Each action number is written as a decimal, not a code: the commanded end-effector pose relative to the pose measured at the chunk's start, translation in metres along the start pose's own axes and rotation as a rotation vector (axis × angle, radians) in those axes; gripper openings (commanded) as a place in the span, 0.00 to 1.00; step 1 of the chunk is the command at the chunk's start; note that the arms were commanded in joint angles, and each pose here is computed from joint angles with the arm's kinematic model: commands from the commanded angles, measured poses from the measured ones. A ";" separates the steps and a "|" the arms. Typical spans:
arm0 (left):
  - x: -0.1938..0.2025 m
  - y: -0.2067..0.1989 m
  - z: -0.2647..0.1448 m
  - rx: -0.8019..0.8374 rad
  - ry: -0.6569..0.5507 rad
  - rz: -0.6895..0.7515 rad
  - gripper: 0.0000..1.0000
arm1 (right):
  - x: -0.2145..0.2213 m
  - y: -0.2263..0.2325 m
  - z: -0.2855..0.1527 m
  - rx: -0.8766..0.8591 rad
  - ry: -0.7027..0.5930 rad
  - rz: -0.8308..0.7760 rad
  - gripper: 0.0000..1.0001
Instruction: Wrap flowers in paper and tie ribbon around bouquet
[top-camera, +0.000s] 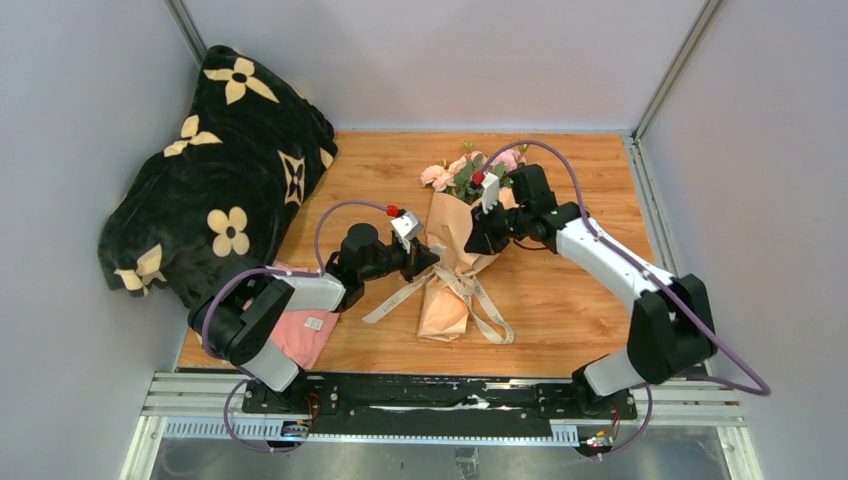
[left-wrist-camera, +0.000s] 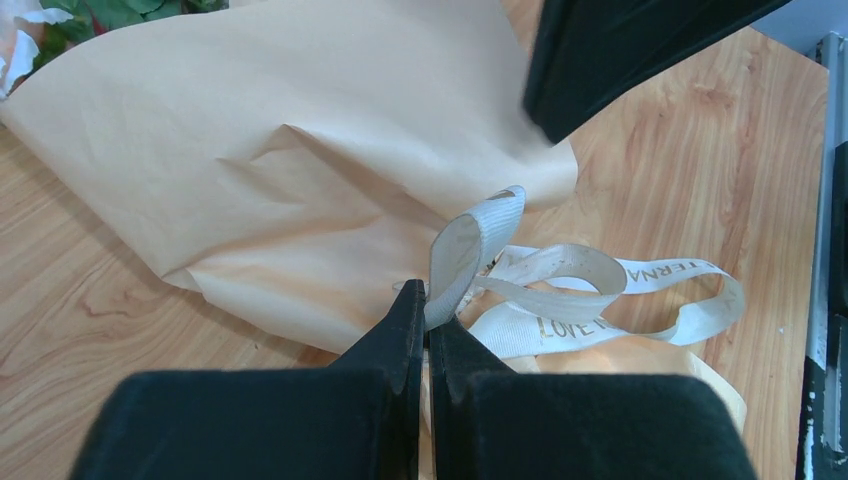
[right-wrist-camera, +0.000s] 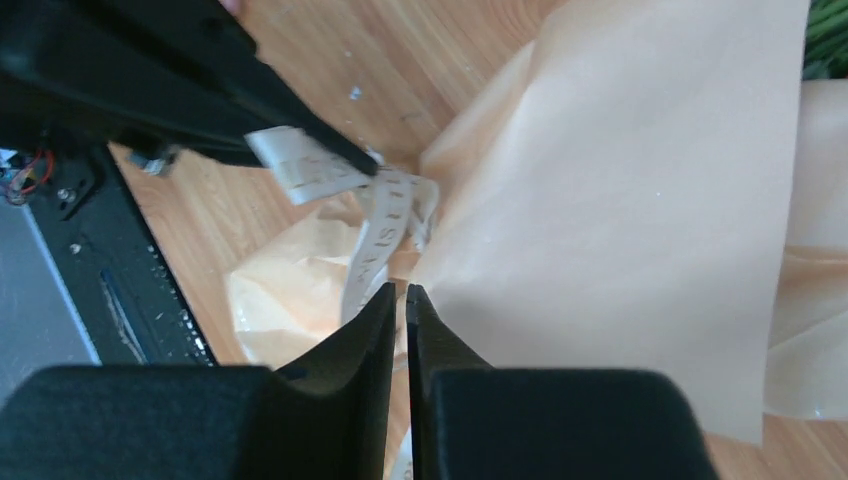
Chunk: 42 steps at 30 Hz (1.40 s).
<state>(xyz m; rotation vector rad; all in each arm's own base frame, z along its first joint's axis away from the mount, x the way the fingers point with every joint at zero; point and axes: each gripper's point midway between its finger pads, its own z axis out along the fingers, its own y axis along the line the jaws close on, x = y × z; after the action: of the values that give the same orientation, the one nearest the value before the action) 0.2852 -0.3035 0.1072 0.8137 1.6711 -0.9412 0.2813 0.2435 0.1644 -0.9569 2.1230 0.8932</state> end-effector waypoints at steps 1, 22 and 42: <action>-0.005 0.000 0.002 0.012 -0.023 0.028 0.00 | 0.021 -0.015 0.031 0.047 0.109 0.057 0.10; -0.001 0.000 0.000 0.003 -0.011 0.024 0.00 | 0.083 0.041 0.045 -0.143 0.264 0.028 0.11; -0.001 0.000 -0.002 0.001 -0.006 0.028 0.00 | 0.071 0.019 0.070 -0.046 0.159 0.029 0.38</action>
<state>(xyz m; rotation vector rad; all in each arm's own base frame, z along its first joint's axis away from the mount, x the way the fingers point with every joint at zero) 0.2853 -0.3034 0.1071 0.8178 1.6687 -0.9381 0.2452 0.2763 0.0814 -1.0388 2.2661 0.9047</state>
